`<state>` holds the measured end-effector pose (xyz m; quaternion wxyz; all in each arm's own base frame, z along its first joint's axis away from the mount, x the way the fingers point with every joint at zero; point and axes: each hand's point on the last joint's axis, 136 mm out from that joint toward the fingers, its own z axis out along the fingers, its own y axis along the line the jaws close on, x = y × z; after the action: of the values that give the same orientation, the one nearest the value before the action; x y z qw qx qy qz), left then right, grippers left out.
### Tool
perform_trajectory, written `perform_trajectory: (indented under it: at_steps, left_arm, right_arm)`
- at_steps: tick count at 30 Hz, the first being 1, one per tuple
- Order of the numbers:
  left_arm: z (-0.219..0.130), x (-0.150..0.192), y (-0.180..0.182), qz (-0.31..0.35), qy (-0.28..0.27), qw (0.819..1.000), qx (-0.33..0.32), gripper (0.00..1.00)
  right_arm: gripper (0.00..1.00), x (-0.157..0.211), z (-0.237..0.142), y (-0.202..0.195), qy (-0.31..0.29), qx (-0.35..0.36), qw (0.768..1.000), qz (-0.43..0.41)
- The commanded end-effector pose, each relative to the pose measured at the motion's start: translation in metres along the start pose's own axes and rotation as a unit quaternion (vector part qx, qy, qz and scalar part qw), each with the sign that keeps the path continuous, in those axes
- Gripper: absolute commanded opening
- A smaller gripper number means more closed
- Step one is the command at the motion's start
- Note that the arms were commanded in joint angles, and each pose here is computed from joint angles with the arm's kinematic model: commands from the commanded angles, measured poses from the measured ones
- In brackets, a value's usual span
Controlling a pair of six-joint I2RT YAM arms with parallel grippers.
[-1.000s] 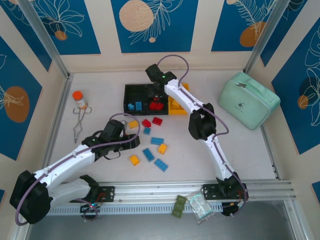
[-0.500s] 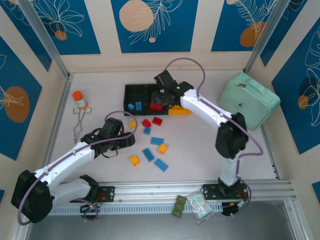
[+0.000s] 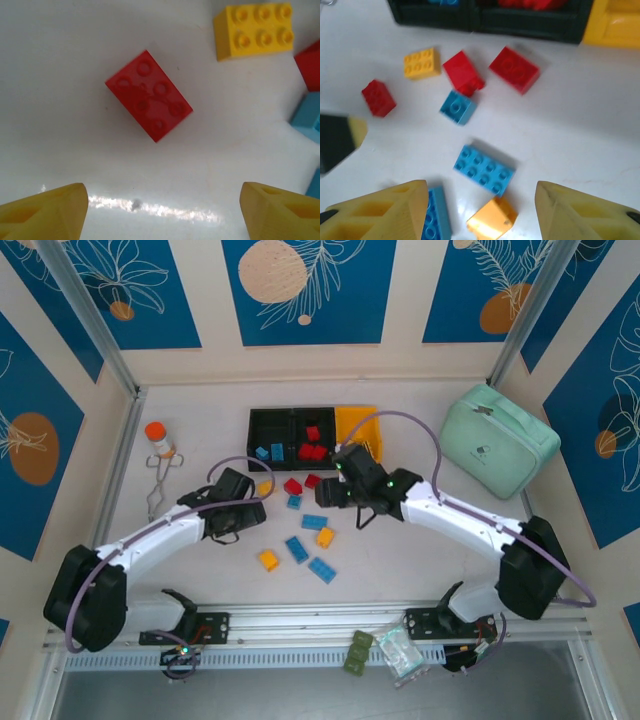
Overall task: Sort the legos into containers by color
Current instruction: Pick up the lego from the middle-left of the table.
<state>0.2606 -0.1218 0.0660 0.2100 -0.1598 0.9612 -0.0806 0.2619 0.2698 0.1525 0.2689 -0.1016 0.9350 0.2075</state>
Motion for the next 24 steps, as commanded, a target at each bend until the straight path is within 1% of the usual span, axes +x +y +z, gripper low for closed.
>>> perform_trajectory:
  at_steps: [1,4,7,12,16,18,20,22,24]
  left_arm:
    - [0.002,-0.024,0.002,-0.035,-0.042,0.998,-0.027,0.81]
    - [0.012,-0.03,0.0,-0.043,-0.05,0.997,-0.036,0.82]
    - [0.022,-0.035,0.003,-0.052,-0.054,0.995,-0.059,0.8]
    - [0.037,-0.044,0.003,-0.066,-0.072,0.993,-0.07,0.79]
    - [0.049,-0.045,0.0,-0.064,-0.064,0.993,-0.082,0.75]
    - [0.053,-0.043,0.001,-0.064,-0.059,0.992,-0.088,0.7]
    - [0.056,-0.041,0.001,-0.062,-0.056,0.993,-0.089,0.62]
    - [0.057,-0.039,0.001,-0.054,-0.049,0.994,-0.086,0.52]
    - [0.054,-0.038,0.0,-0.045,-0.047,0.994,-0.084,0.45]
  right_arm:
    - [0.59,0.013,-0.009,0.009,-0.012,-0.019,1.0,0.014]
    - [0.58,0.033,-0.009,-0.002,0.001,-0.001,1.0,0.025]
    - [0.58,0.045,-0.011,-0.009,0.006,0.007,0.999,0.041]
    - [0.58,0.053,-0.014,-0.013,0.007,0.013,0.999,0.052]
    - [0.58,0.053,-0.013,-0.012,0.007,0.017,0.999,0.051]
    - [0.58,0.053,-0.013,-0.012,0.008,0.019,0.998,0.051]
    - [0.58,0.053,-0.012,-0.012,0.009,0.023,0.998,0.05]
    - [0.58,0.054,-0.01,-0.014,0.011,0.028,0.998,0.053]
    - [0.58,0.053,-0.009,-0.013,0.011,0.028,0.998,0.052]
